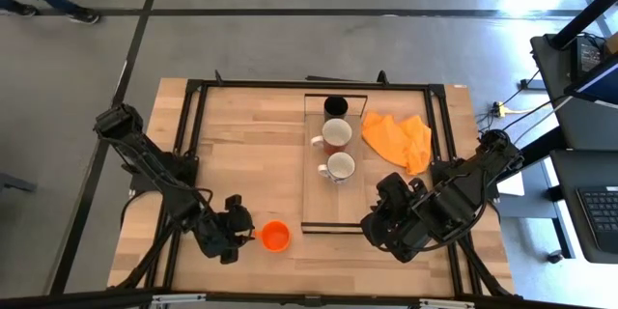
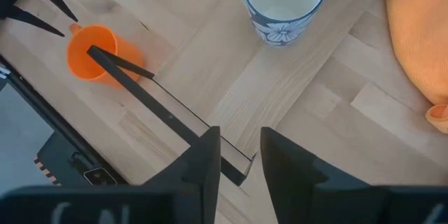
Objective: Stack small to large cups/mugs on shelf
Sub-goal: Put the orange mug align with the white pattern cup on the shelf
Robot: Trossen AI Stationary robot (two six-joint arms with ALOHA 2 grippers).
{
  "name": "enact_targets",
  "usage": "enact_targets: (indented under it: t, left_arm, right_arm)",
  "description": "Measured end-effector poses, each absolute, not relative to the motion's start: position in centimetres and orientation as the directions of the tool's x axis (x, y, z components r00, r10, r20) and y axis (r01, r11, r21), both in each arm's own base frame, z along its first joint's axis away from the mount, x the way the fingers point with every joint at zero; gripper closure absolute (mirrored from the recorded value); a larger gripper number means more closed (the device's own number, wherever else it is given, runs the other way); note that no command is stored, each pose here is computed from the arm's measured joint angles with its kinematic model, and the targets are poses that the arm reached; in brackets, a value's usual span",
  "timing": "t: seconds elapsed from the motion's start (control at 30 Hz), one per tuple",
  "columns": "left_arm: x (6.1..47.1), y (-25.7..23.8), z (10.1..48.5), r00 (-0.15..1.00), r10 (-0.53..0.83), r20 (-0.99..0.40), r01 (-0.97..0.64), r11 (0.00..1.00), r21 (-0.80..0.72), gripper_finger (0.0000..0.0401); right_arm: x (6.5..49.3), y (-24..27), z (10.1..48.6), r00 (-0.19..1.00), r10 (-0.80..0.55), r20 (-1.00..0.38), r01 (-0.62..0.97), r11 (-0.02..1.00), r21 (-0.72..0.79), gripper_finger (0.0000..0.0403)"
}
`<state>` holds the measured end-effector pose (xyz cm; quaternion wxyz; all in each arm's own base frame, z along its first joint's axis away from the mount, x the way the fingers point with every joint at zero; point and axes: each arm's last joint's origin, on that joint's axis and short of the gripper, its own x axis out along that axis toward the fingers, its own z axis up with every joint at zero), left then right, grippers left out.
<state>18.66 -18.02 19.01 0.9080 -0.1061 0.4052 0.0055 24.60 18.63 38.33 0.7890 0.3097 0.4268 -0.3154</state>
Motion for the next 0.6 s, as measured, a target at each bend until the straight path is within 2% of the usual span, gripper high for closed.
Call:
enact_targets:
  t: [0.6]
  left_arm:
    - [19.8,-18.3,17.7,0.647,-0.098,-0.756,-0.072,0.979,-0.189,0.0270]
  right_arm:
    - [24.6,18.7,38.3,0.432,-0.227,-0.873,0.764,0.607,0.221,0.0298]
